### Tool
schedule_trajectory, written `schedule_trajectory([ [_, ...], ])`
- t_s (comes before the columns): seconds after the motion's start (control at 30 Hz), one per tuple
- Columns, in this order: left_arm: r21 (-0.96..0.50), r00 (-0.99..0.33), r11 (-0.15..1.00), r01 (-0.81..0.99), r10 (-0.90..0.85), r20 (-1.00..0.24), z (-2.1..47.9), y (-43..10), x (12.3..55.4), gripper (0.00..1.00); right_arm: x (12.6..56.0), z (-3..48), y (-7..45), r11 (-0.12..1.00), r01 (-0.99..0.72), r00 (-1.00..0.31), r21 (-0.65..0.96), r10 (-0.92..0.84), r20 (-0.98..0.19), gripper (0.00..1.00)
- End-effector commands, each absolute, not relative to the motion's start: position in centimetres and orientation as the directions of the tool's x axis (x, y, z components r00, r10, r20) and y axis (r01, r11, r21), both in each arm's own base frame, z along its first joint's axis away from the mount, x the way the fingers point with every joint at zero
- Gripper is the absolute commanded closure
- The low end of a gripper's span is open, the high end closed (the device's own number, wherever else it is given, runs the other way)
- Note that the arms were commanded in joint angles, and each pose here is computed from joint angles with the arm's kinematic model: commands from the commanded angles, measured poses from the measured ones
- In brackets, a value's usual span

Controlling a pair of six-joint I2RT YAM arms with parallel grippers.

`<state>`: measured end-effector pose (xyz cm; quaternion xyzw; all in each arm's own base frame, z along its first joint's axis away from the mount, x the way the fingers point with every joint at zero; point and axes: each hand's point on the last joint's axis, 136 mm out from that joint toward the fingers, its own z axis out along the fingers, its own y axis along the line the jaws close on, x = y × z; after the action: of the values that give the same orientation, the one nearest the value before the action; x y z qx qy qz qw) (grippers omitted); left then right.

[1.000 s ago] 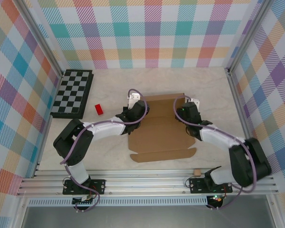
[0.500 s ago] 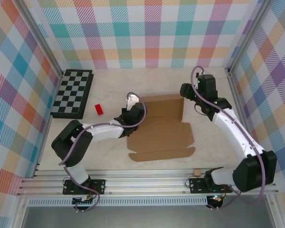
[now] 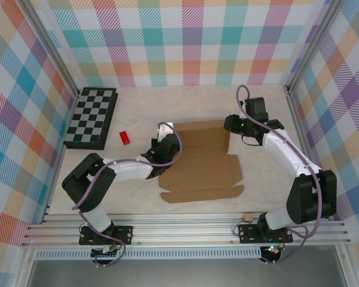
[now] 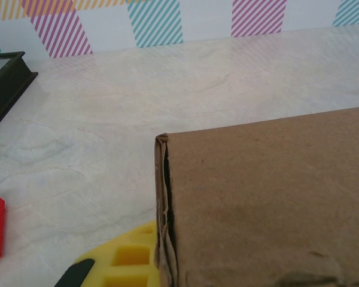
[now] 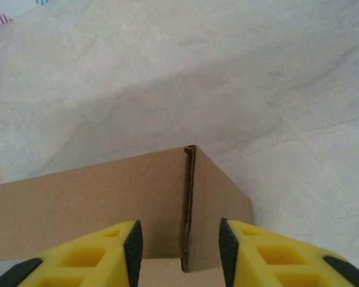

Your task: Fold the paper box

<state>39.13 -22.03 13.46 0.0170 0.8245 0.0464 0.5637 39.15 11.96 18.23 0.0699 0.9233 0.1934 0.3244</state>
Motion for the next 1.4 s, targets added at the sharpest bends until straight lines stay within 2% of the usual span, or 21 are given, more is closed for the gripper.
schedule_trajectory([
  [0.0,0.145,-0.360,0.989,0.003,0.136,-0.923,13.3,-22.4,38.2,1.00,39.1,17.0,12.2,0.909,-0.008,-0.802,0.416,0.243,-0.546,0.63],
  [0.1,0.147,-0.361,0.989,0.006,0.139,-0.922,13.0,-22.5,38.1,1.00,38.8,16.0,12.0,0.915,-0.013,-0.805,0.404,0.230,-0.547,0.65],
  [0.3,0.149,-0.360,0.988,0.043,0.154,-0.920,12.9,-23.3,38.0,1.00,37.8,13.6,11.6,0.929,-0.008,-0.828,0.370,0.201,-0.523,0.81],
  [0.37,0.150,-0.364,0.987,0.050,0.158,-0.918,13.0,-23.4,38.0,1.00,37.3,13.0,11.4,0.930,0.001,-0.831,0.367,0.205,-0.517,0.82],
  [0.5,0.135,-0.385,0.983,0.122,0.172,-0.907,13.5,-24.3,37.5,0.86,36.6,12.6,10.9,0.931,0.022,-0.822,0.364,0.224,-0.524,0.82],
  [0.63,0.060,-0.399,0.981,0.186,0.131,-0.907,14.7,-24.6,36.2,0.56,36.2,12.6,10.4,0.932,0.037,-0.803,0.362,0.243,-0.544,0.82],
  [0.73,0.011,-0.446,0.972,0.237,0.119,-0.887,15.2,-24.8,34.9,0.48,35.8,12.5,9.8,0.935,0.051,-0.782,0.350,0.256,-0.569,0.81],
  [0.97,-0.154,-0.548,0.930,0.335,0.059,-0.834,17.8,-24.4,30.2,0.43,35.0,12.5,9.2,0.938,0.045,-0.752,0.343,0.258,-0.607,0.81],
  [1.1,-0.229,-0.592,0.938,0.259,-0.033,-0.806,21.9,-22.1,30.1,0.38,34.8,12.9,9.1,0.942,0.029,-0.746,0.333,0.242,-0.620,0.81],
  [1.17,-0.332,-0.669,0.934,0.130,-0.165,-0.725,22.7,-19.8,31.1,0.36,34.8,13.2,9.2,0.943,0.020,-0.741,0.331,0.236,-0.629,0.80],
  [1.27,-0.530,-0.731,0.848,0.003,-0.360,-0.580,22.7,-18.8,33.6,0.37,34.7,13.7,9.3,0.943,0.003,-0.739,0.332,0.226,-0.634,0.80],
  [1.37,-0.620,-0.760,0.783,-0.038,-0.426,-0.491,21.8,-19.9,35.7,0.40,34.7,13.9,9.4,0.944,-0.005,-0.741,0.330,0.218,-0.635,0.80],
])
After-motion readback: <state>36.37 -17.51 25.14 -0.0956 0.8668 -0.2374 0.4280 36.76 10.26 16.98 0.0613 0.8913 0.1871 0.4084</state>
